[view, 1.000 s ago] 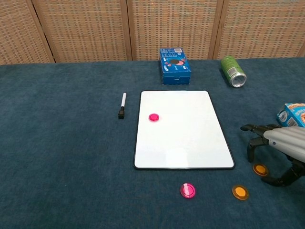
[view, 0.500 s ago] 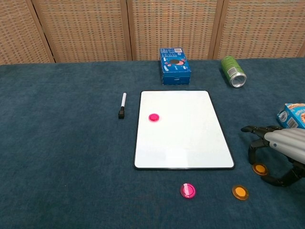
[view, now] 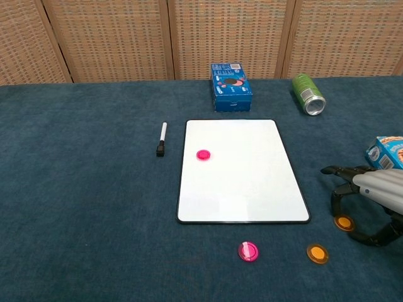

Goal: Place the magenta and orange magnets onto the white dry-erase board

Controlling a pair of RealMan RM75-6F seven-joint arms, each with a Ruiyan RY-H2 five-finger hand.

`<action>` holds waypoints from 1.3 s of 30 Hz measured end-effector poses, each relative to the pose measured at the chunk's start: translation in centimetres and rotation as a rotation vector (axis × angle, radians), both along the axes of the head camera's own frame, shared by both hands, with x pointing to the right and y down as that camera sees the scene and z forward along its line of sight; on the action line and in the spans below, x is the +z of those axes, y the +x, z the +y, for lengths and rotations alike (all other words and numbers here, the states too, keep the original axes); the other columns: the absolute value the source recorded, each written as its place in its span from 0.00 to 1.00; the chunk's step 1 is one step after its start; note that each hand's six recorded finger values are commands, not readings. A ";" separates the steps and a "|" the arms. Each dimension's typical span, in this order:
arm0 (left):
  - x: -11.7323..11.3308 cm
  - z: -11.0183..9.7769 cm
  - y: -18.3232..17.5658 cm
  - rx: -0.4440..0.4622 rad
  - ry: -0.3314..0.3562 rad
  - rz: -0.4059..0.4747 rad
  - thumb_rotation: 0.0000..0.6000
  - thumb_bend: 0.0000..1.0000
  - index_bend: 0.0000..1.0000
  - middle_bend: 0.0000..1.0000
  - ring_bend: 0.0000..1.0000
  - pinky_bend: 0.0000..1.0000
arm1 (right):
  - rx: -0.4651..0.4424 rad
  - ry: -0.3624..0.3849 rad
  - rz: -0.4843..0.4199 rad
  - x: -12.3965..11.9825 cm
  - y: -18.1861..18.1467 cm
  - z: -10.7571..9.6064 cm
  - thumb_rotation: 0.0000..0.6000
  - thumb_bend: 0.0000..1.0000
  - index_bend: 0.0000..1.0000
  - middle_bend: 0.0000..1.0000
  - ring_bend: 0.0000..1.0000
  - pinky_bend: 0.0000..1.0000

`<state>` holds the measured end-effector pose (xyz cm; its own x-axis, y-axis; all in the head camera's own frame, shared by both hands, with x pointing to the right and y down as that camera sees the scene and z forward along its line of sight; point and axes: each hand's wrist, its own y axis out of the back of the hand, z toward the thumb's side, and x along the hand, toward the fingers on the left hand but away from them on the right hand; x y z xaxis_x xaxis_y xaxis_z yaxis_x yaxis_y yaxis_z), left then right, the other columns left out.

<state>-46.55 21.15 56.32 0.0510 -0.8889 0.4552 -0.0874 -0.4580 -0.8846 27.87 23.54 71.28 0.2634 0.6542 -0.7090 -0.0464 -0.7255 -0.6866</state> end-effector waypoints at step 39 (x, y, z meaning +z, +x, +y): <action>0.2 -0.3 -0.3 -0.011 -0.008 0.001 1.00 0.00 0.00 0.00 0.00 0.01 | -0.071 0.160 -0.058 -5.2 -6.5 -11.5 1.00 0.36 0.53 0.01 0.00 0.00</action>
